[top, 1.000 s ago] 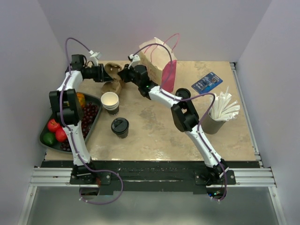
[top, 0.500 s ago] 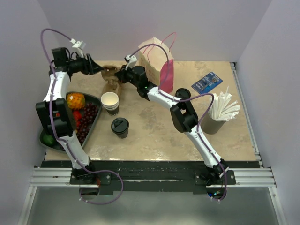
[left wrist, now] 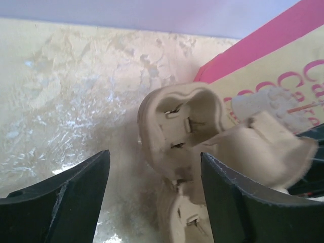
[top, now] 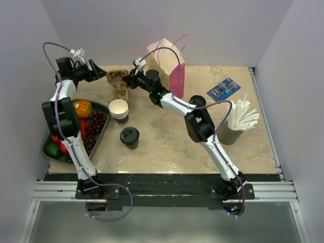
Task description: Pack the takeout coffee
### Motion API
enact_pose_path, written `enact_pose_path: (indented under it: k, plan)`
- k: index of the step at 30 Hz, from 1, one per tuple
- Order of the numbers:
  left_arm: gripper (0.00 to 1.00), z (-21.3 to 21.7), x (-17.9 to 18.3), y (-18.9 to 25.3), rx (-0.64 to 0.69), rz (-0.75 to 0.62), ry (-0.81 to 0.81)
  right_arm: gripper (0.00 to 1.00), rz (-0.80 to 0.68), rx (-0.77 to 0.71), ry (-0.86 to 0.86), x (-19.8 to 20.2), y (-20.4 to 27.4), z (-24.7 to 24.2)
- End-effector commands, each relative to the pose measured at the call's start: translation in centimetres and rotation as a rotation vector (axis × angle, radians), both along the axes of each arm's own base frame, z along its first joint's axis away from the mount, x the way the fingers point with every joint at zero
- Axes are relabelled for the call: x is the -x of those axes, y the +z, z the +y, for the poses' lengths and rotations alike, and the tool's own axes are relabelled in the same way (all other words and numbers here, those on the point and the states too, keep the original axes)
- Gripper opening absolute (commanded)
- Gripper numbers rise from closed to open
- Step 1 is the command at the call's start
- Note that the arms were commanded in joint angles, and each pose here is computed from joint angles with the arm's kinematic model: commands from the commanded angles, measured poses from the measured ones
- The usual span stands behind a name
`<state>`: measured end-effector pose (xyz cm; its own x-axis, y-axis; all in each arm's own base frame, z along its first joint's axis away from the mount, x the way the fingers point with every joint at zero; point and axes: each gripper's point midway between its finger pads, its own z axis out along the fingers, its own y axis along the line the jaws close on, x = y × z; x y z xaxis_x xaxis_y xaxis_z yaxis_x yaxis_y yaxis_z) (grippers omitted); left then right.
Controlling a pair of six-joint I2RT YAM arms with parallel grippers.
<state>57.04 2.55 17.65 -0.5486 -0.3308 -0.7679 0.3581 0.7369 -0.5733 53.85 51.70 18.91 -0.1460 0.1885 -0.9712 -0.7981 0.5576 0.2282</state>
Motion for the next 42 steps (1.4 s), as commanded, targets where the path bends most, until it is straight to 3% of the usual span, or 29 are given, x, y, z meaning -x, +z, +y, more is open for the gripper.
enact_pose_path:
  k: [1,7,13,19,23,25,26,27,42]
  plan:
    - [0.77,-1.4,-1.3,-0.2,-0.002,-0.023,-0.033,0.00,-0.220,-0.136,0.047,1.4,10.8,-0.4]
    - [0.79,-4.4,-1.8,-2.6,0.003,0.004,-0.086,0.00,-0.243,-0.122,0.068,1.7,10.6,0.0]
    - [0.66,-4.7,-3.6,-3.7,-0.062,0.021,-0.015,0.00,-0.265,-0.112,0.094,2.4,10.7,0.5]
    - [0.45,-5.0,-3.9,-4.9,-0.095,0.045,-0.002,0.00,-0.310,-0.106,0.095,2.9,11.5,0.7]
    - [0.21,-4.7,-3.7,-4.8,-0.124,0.051,0.019,0.00,-0.354,-0.119,0.088,3.4,13.2,0.8]
    - [0.15,-4.1,-3.8,-5.0,-0.159,0.059,0.057,0.00,-0.380,-0.131,0.083,3.8,14.5,0.7]
    - [0.05,-3.7,-3.8,-4.5,-0.173,0.050,0.073,0.00,-0.385,-0.136,0.082,4.0,15.0,0.6]
    - [0.03,-2.9,-4.1,-4.5,-0.204,0.053,0.110,0.00,-0.392,-0.142,0.081,4.2,15.6,0.6]
    - [0.00,1.8,-5.9,-0.7,-0.372,0.039,0.421,0.00,-0.459,-0.257,0.123,10.2,22.3,2.7]
